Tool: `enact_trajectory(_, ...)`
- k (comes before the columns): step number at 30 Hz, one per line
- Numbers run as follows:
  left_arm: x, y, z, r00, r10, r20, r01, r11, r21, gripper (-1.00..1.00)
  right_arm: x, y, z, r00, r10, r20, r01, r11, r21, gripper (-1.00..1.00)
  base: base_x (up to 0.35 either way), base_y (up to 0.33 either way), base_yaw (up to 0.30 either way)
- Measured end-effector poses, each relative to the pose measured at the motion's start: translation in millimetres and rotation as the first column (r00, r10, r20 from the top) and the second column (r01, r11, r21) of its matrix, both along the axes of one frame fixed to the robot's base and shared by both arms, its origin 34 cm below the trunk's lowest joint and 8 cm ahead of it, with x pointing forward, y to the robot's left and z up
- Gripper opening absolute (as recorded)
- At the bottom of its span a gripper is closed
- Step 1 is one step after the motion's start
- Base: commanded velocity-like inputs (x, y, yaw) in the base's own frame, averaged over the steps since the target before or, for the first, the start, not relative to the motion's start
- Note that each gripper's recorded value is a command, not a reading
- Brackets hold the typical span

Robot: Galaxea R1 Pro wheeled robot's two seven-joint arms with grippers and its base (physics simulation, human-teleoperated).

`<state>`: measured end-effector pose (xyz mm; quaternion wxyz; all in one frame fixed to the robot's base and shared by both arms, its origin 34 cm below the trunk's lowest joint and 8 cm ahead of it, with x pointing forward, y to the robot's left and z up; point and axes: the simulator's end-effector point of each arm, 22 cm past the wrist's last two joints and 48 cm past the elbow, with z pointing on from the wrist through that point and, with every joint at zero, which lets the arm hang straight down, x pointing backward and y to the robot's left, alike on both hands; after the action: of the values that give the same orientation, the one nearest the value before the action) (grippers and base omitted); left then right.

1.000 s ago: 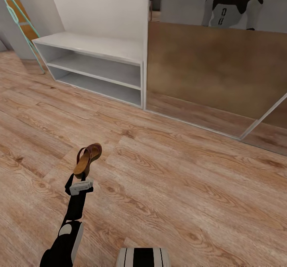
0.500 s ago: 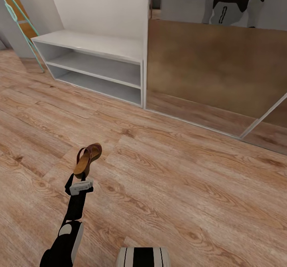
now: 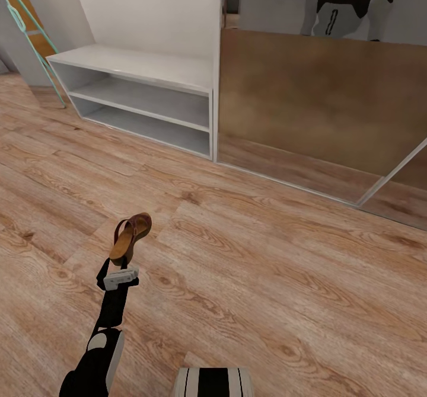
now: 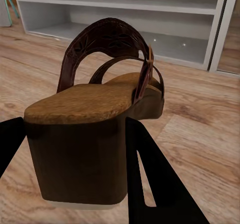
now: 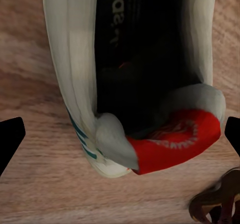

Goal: Pick up the two gym shoes and the two sandals from the corridor floor and place them onto the hallstand (shoe rack) in the corridor, making sure they are on the rack and not on the floor. Arrange them so the two gym shoes are next to each other and the two sandals are next to each other.

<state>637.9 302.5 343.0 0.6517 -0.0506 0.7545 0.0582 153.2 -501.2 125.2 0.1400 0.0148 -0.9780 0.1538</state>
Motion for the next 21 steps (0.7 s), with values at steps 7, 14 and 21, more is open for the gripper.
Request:
enact_trajectory(7, -0.1, 0.0, -0.2, 1.000, 0.000, 0.000, 0.000, 1.000, 0.000, -1.00, -0.1, -0.3, 0.1, 1.000, 0.000, 0.000, 0.000, 1.000, 0.000, 1.00, 0.000, 0.000, 0.000)
enact_trajectory(14, 0.0, 0.0, -0.1, 1.000, 0.000, 0.000, 0.000, 1.000, 0.000, -1.00, 0.0, -0.4, 0.1, 1.000, 0.000, 0.000, 0.000, 1.000, -0.001, 1.00, 0.000, 0.000, 0.000)
enact_trajectory(21, -2.6, 0.0, -9.3, 1.000, 0.000, -0.016, 0.000, 1.000, 0.000, -1.00, -6.4, -0.4, -1.3, 1.000, 0.001, -0.017, -0.001, 1.000, 0.000, 1.00, 0.000, 0.000, 0.000)
